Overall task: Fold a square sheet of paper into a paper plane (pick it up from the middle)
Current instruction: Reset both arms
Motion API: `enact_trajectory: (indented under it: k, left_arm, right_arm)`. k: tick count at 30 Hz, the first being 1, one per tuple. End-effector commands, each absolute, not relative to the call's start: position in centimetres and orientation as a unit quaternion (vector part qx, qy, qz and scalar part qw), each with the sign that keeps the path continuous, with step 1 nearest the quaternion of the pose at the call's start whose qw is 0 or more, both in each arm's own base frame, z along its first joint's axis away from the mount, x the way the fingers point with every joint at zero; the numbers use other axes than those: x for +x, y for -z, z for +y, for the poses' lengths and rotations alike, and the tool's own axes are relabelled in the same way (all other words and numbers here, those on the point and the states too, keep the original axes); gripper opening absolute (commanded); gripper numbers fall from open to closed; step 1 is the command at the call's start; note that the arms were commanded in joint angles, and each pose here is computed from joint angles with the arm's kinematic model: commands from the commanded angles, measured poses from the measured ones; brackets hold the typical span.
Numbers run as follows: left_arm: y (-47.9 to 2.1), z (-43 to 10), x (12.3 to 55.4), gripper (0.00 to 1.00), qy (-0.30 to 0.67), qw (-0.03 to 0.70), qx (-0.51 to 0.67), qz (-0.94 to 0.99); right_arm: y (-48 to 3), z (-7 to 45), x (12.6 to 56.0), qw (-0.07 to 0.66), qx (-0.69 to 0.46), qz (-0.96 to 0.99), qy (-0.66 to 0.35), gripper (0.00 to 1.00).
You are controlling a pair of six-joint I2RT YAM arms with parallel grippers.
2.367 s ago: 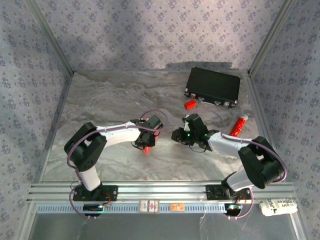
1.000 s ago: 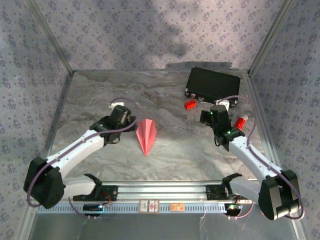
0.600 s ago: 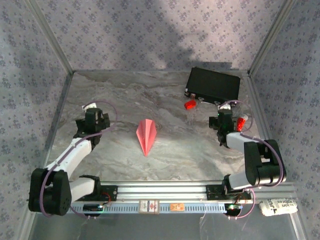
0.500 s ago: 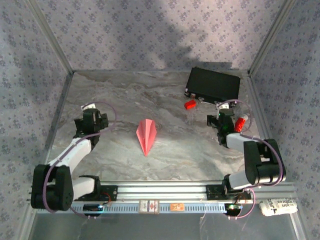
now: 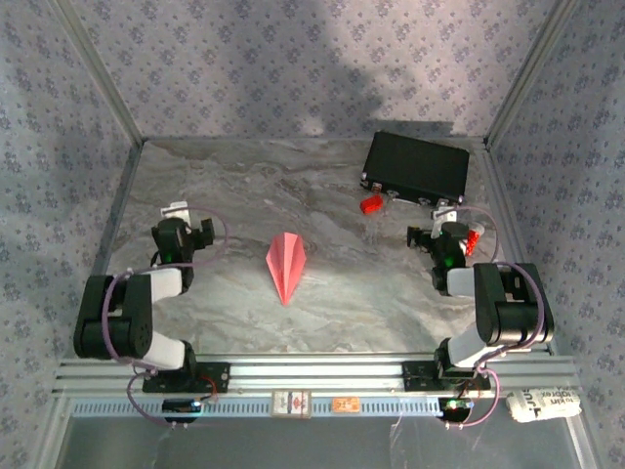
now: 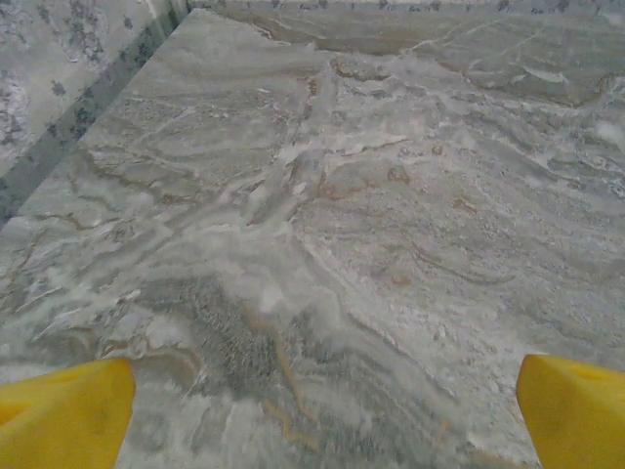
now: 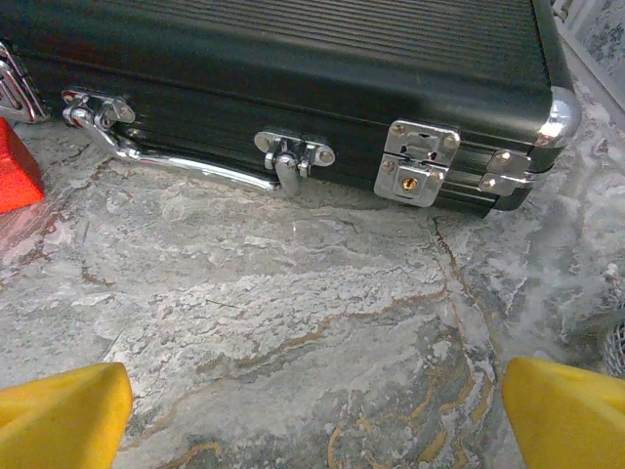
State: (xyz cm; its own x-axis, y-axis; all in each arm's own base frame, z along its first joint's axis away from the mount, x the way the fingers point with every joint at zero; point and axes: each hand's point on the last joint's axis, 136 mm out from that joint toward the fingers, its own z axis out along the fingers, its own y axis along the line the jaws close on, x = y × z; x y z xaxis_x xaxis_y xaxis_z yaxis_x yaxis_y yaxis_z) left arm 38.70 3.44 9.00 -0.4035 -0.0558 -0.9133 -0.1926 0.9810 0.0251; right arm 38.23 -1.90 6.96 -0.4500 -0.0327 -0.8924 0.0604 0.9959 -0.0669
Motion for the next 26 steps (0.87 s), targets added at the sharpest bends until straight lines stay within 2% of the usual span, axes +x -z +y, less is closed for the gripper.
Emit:
enact_trajectory:
  k: [1, 5, 26]
  left_arm:
    - [-9.4, 1.7, 39.2, 1.00, -0.014, 0.581, -0.038, 0.813]
    - [-8.9, 2.2, 39.6, 1.00, -0.020, 0.557, -0.050, 0.829]
    - [-8.9, 1.1, 39.8, 1.00, -0.013, 0.559, -0.023, 0.829]
  right_arm:
    - [-8.2, -2.0, 39.0, 0.543, 0.016, 0.838, 0.040, 0.99]
    - [-8.2, -2.0, 39.0, 0.543, 0.016, 0.838, 0.040, 0.99]
    - [-8.2, -2.0, 39.0, 0.543, 0.015, 0.838, 0.042, 0.99]
